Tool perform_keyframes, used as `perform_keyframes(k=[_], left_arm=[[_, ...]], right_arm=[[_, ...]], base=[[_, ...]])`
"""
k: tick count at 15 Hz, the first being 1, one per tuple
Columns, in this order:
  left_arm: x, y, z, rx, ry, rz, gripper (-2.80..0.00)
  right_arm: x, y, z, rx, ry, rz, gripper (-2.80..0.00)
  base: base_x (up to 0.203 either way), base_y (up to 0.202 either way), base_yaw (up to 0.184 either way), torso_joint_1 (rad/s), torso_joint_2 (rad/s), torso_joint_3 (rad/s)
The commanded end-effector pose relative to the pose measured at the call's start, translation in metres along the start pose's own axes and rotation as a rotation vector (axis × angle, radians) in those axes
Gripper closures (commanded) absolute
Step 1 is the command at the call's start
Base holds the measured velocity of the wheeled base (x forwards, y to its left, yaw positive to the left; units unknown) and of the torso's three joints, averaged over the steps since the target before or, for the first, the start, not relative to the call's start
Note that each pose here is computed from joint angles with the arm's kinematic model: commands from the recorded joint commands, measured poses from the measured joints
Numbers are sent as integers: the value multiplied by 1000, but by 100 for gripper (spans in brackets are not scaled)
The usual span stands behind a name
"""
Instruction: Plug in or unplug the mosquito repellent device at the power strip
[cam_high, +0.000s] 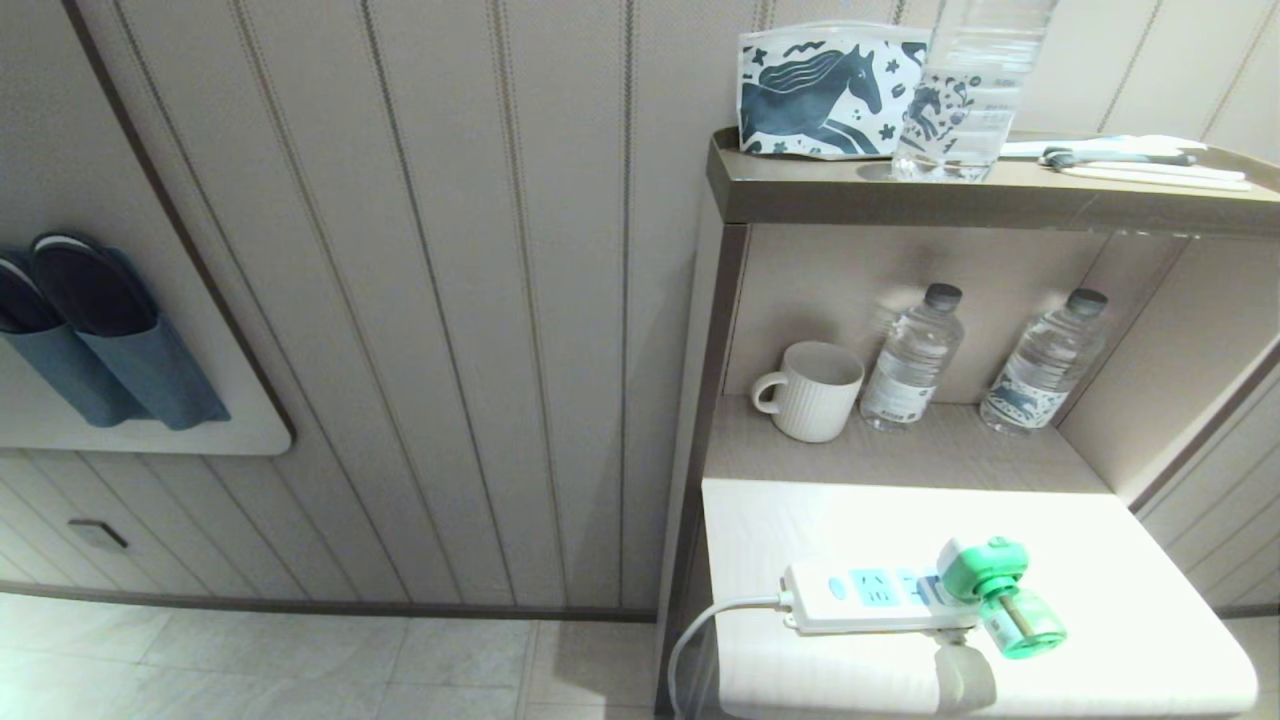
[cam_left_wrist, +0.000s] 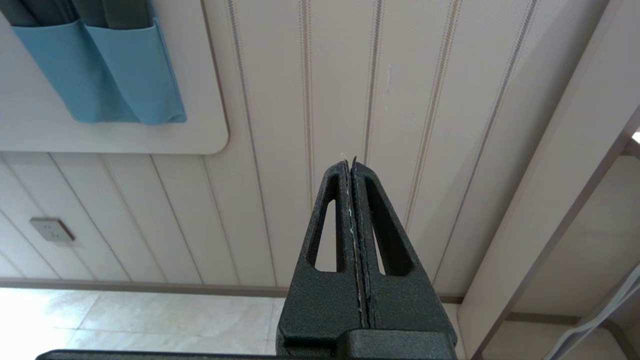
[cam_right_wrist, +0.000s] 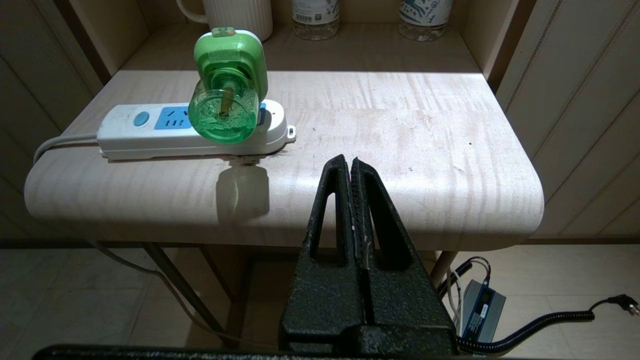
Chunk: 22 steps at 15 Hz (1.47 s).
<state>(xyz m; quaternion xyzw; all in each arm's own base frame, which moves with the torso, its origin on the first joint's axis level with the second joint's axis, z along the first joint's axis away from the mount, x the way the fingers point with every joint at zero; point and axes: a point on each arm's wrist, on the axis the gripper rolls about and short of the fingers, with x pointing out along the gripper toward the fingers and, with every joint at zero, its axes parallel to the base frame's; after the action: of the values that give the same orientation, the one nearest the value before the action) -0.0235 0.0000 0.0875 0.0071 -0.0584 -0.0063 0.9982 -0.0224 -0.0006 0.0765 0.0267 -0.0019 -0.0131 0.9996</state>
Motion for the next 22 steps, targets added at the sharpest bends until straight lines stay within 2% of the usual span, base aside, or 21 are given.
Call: perform_keyframes(k=[1, 22], left_arm=[[0, 0, 0, 0, -1, 0, 0], [0, 0, 0, 0, -1, 0, 0]], right_arm=[[0, 0, 0, -1, 0, -1, 0], [0, 0, 0, 0, 3, 0, 0]], base=[[0, 0, 0, 0, 0, 0], [0, 0, 0, 0, 0, 0]])
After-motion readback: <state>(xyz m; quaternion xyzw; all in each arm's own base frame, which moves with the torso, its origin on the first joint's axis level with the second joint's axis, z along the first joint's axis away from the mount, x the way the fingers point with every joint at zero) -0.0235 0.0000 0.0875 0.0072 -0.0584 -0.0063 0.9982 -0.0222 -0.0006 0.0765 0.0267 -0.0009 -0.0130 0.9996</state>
